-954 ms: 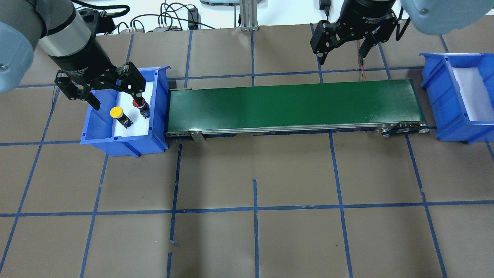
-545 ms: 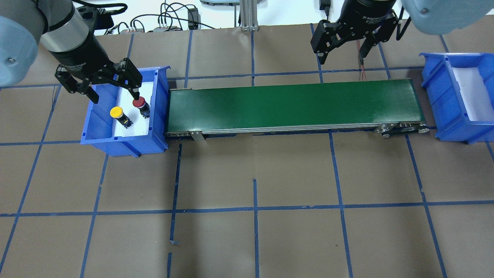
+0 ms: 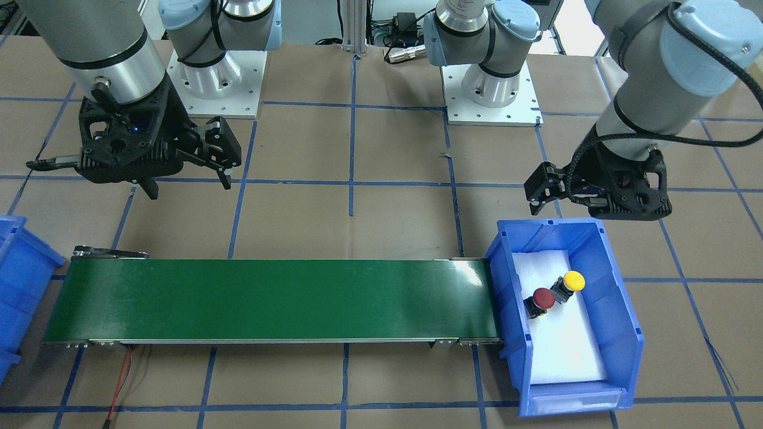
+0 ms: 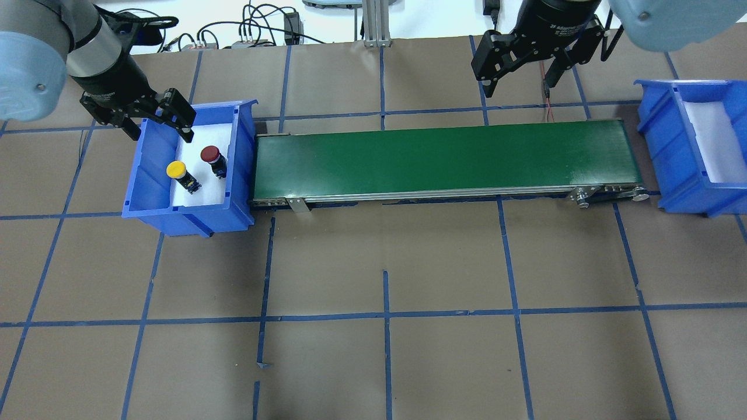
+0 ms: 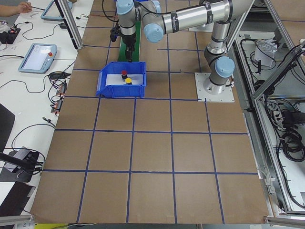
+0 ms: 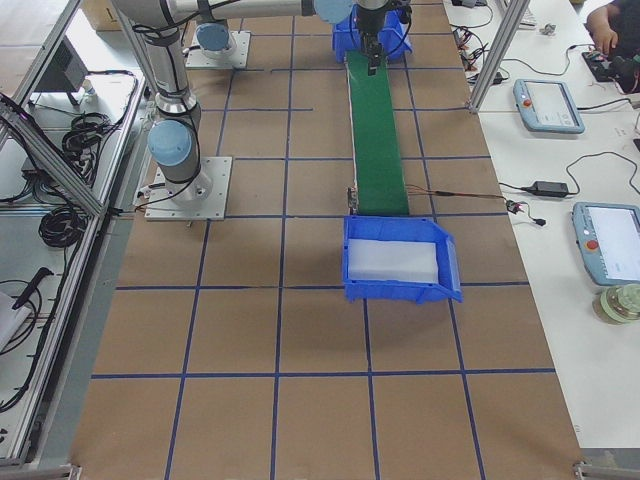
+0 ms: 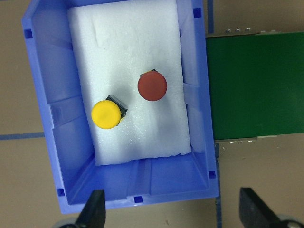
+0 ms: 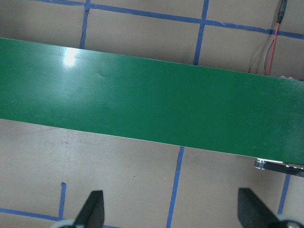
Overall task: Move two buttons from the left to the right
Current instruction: 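Move the left gripper down over the yellow button in the blue bin, then lower the left gripper and close it on the yellow button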
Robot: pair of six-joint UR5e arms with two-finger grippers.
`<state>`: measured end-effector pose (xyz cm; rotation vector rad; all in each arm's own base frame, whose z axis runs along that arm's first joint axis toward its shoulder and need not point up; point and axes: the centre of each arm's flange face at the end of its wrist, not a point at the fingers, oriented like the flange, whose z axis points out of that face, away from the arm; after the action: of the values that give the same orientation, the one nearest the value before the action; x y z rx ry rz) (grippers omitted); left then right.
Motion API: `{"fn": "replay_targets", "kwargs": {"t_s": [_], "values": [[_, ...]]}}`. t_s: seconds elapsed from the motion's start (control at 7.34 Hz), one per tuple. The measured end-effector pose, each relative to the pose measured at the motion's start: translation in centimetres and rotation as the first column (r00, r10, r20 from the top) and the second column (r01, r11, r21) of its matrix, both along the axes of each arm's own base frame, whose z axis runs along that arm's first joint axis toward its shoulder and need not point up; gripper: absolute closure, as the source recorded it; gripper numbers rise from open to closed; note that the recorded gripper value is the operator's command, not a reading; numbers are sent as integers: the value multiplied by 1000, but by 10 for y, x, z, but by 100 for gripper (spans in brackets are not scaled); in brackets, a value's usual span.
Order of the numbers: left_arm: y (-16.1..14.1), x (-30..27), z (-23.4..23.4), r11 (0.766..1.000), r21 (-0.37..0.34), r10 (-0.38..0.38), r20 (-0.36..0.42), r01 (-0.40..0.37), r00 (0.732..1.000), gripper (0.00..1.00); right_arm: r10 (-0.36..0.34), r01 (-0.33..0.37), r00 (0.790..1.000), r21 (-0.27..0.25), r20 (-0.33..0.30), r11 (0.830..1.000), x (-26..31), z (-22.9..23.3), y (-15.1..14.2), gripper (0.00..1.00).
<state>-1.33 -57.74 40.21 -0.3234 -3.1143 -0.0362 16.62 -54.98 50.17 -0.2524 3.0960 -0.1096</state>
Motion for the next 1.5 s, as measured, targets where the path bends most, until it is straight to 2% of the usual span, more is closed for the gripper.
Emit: {"fn": "replay_targets", "kwargs": {"t_s": [0.14,0.27,0.41,0.54,0.68,0.82,0.95,1.09,1.23,1.36,1.5], "values": [[-7,7,-12,992,3,-124,-4,124,992,0,1,-1,1000,-1,0,1000,0,0,0,0],[-12,11,-20,970,-15,-243,5,243,970,0,2,-2,1000,-1,0,1000,0,0,0,0],[-13,12,-30,935,-28,-352,21,353,936,0,2,-2,1000,-1,0,1000,0,0,0,0],[-12,14,-42,883,-24,-468,37,469,883,0,2,-2,1000,-1,0,1000,0,0,0,0],[-10,16,-56,816,-20,-576,57,577,816,0,2,-2,1000,-2,1,1000,0,0,-1,0],[-12,23,-70,763,-18,-644,66,647,762,0,2,-2,1000,-3,2,1000,1,0,-1,0],[-16,33,-82,734,-15,-678,58,679,733,0,2,-2,1000,-3,4,1000,1,-1,-1,0],[-21,41,-93,729,-13,-684,45,685,728,0,2,-2,1000,-2,5,1000,1,-1,-2,0],[-25,43,-100,750,-24,-660,41,661,750,0,2,-2,1000,0,5,1000,1,-3,-3,0],[-30,41,-109,802,-48,-595,41,596,803,0,2,-2,1000,1,6,1000,1,-4,-3,0],[-33,39,-118,843,-55,-534,36,535,845,0,0,0,1000,2,6,1000,0,-4,-4,0]]}}
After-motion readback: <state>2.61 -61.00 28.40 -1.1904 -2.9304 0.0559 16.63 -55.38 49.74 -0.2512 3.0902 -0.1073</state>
